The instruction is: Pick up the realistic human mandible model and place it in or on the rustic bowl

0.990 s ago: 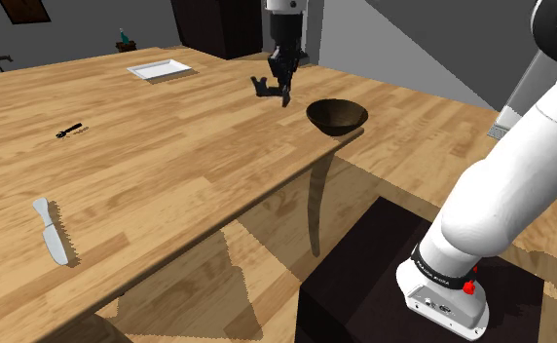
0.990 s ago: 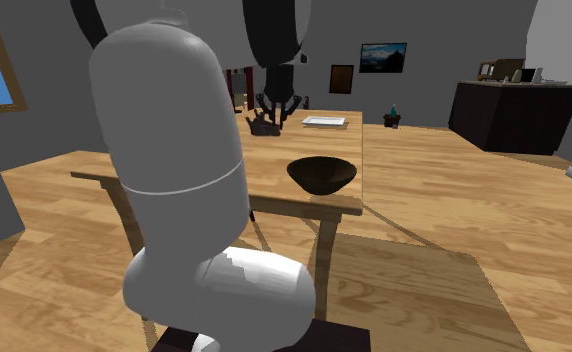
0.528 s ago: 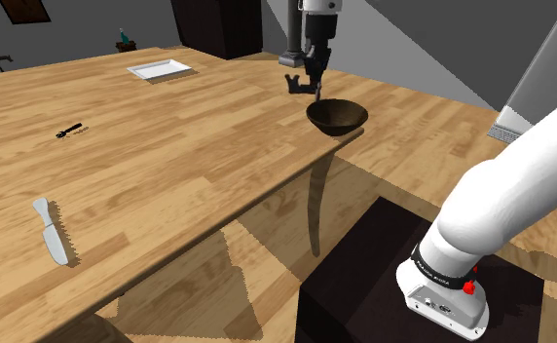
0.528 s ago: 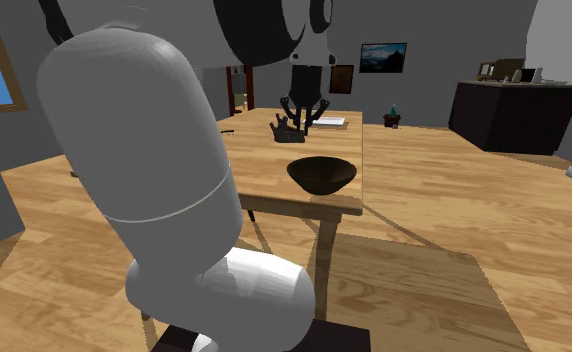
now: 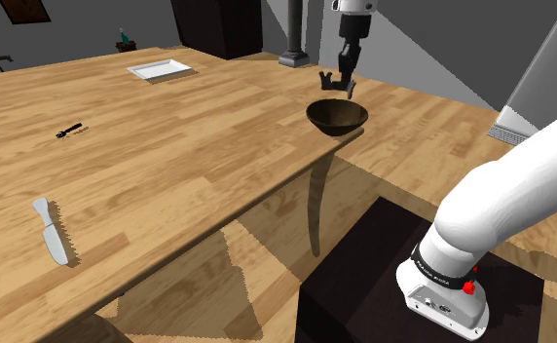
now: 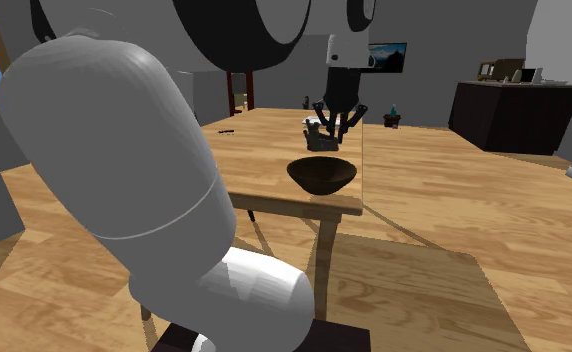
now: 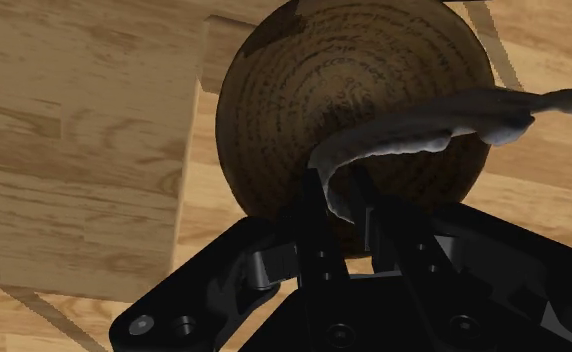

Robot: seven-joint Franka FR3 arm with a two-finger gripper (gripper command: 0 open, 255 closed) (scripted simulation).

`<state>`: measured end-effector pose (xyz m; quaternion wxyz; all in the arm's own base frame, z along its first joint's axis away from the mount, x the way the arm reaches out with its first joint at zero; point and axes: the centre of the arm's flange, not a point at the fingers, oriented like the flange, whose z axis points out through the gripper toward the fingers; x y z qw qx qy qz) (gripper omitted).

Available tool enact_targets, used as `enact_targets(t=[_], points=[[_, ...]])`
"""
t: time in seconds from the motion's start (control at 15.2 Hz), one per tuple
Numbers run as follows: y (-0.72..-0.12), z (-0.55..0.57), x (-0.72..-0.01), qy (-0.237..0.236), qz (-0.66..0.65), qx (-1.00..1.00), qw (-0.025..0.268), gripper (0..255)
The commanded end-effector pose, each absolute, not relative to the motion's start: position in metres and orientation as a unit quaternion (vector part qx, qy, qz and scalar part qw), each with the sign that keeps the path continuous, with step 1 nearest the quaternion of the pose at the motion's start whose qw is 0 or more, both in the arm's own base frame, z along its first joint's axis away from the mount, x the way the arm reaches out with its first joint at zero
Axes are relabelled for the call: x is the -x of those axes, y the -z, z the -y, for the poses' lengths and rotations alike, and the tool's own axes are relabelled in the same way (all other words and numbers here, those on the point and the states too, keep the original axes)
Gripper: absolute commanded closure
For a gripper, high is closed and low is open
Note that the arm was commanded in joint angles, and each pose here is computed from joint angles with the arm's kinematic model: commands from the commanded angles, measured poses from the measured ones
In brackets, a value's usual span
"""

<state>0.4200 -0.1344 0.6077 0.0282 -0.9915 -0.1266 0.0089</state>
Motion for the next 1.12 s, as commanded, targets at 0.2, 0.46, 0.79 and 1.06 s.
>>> enact_targets(t=[0.2, 0.46, 0.79, 1.06], points=[[-0.583, 0.141, -0.416, -0.009, 0.127, 0.991, 0.028, 255], [-0.562, 0.141, -0.416, -0.009, 0.127, 0.991, 0.028, 255], [-0.558, 0.141, -0.416, -0.009, 0.127, 0.991, 0.028, 255], [-0.558, 0.141, -0.416, -0.009, 0.127, 0.991, 0.028, 0]])
